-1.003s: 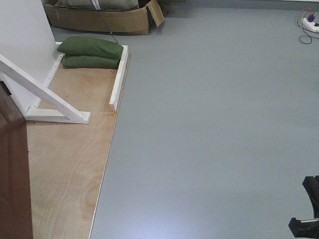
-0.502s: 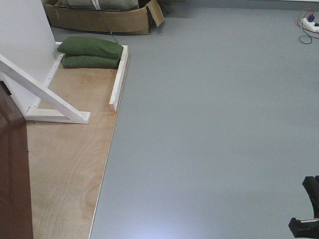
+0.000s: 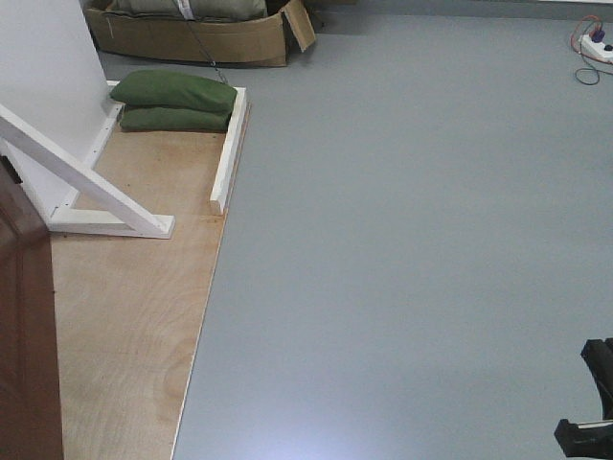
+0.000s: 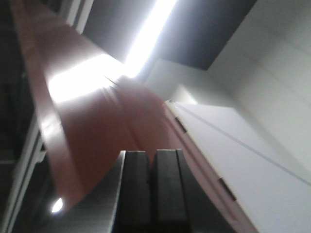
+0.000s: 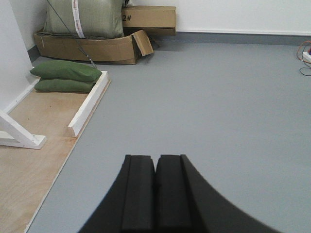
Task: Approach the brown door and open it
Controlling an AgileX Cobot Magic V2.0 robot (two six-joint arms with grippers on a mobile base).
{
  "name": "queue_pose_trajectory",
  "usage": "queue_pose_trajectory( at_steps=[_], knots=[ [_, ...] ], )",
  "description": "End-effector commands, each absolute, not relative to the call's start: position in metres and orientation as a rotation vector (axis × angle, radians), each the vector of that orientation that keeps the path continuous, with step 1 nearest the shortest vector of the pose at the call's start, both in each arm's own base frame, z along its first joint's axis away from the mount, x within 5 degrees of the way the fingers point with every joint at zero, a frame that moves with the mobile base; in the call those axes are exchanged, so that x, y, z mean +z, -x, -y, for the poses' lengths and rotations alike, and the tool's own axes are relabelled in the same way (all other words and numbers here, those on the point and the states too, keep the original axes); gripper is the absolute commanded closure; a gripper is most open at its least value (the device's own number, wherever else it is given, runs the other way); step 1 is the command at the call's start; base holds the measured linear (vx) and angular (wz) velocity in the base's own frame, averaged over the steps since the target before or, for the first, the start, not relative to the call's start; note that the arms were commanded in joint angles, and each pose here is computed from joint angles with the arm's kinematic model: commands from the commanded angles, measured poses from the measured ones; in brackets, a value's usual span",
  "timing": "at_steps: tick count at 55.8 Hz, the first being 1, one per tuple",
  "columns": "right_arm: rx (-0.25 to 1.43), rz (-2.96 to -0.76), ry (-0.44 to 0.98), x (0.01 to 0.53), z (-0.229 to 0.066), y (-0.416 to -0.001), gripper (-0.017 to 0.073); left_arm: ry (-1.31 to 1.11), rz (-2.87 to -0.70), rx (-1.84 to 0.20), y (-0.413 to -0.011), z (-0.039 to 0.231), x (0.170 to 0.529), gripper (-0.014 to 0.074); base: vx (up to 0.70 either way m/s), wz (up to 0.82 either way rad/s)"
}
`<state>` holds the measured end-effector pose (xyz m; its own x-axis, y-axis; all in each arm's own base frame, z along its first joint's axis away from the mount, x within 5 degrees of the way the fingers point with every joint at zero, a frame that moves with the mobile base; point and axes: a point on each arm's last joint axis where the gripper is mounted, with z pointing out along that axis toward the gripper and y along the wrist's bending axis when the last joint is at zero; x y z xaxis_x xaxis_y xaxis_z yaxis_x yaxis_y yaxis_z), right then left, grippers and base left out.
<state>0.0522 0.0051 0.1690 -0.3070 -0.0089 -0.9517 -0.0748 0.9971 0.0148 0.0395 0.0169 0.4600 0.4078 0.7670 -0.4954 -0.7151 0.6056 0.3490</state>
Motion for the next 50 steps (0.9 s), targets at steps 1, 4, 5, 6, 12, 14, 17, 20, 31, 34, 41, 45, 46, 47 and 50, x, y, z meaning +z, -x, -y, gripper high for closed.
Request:
queue_pose_trajectory(
  at_steps=[1, 4, 5, 6, 12, 14, 17, 20, 31, 34, 41, 45, 46, 47, 50],
  knots=[
    [0.055, -1.803, 0.065, 0.175, -0.005, -0.054, 0.0559, 0.184, -0.629, 0.944, -0.026, -0.035, 0.468, 0.0598, 0.0, 0.0],
    [0.055, -1.803, 0.065, 0.175, -0.005, -0.054, 0.0559, 0.371, -0.626, 0.885, -0.02, -0.047, 0.464, 0.0598, 0.0, 0.0],
    [0.055, -1.803, 0.065, 0.175, -0.005, -0.054, 0.0559, 0.429, -0.613, 0.87, -0.017, -0.05, 0.463, 0.0598, 0.0, 0.0],
    [0.055, -1.803, 0.065, 0.175, -0.005, -0.054, 0.0559, 0.497, -0.616, 0.836, -0.015, -0.054, 0.46, 0.0598, 0.0, 0.0],
    [0.055, -1.803, 0.065, 0.175, -0.005, -0.054, 0.0559, 0.836, -0.577, 0.736, -0.003, -0.072, 0.445, 0.0598, 0.0, 0.0],
    [0.055, -1.803, 0.065, 0.175, -0.005, -0.054, 0.0559, 0.928, -0.564, 0.723, 0.0, -0.076, 0.439, 0.0598, 0.0, 0.0],
    [0.055, -1.803, 0.065, 0.175, -0.005, -0.054, 0.0559, 1.054, -0.537, 0.737, 0.003, -0.081, 0.432, 0.0598, 0.0, 0.0],
    [0.055, -1.803, 0.065, 0.175, -0.005, -0.054, 0.0559, 1.14, -0.51, 0.781, 0.004, -0.085, 0.427, 0.0598, 0.0, 0.0],
    [0.054, -1.799, 0.064, 0.175, -0.005, -0.054, 0.0559, 1.106, -0.605, 0.803, -0.022, -0.089, 0.426, 0.0598, 0.0, 0.0],
    [0.054, -1.797, 0.064, 0.175, -0.005, -0.054, 0.0559, 1.084, -0.644, 0.801, -0.032, -0.09, 0.425, 0.0598, 0.0, 0.0],
    [0.054, -1.798, 0.064, 0.175, -0.005, -0.054, 0.0559, 1.075, -0.695, 0.824, -0.05, -0.094, 0.422, 0.0597, 0.0, 0.0],
    [0.054, -1.798, 0.064, 0.175, -0.005, -0.054, 0.0559, 1.08, -0.711, 0.845, -0.058, -0.096, 0.42, 0.0597, 0.0, 0.0],
    [0.054, -1.798, 0.064, 0.175, -0.005, -0.054, 0.0559, 1.08, -0.718, 0.851, -0.06, -0.096, 0.419, 0.0597, 0.0, 0.0],
    [0.054, -1.798, 0.064, 0.175, -0.005, -0.054, 0.0559, 1.081, -0.72, 0.854, -0.061, -0.096, 0.418, 0.0597, 0.0, 0.0],
    [0.054, -1.798, 0.064, 0.175, -0.005, -0.054, 0.0559, 1.086, -0.721, 0.852, -0.068, -0.098, 0.417, 0.0597, 0.0, 0.0]
  ],
)
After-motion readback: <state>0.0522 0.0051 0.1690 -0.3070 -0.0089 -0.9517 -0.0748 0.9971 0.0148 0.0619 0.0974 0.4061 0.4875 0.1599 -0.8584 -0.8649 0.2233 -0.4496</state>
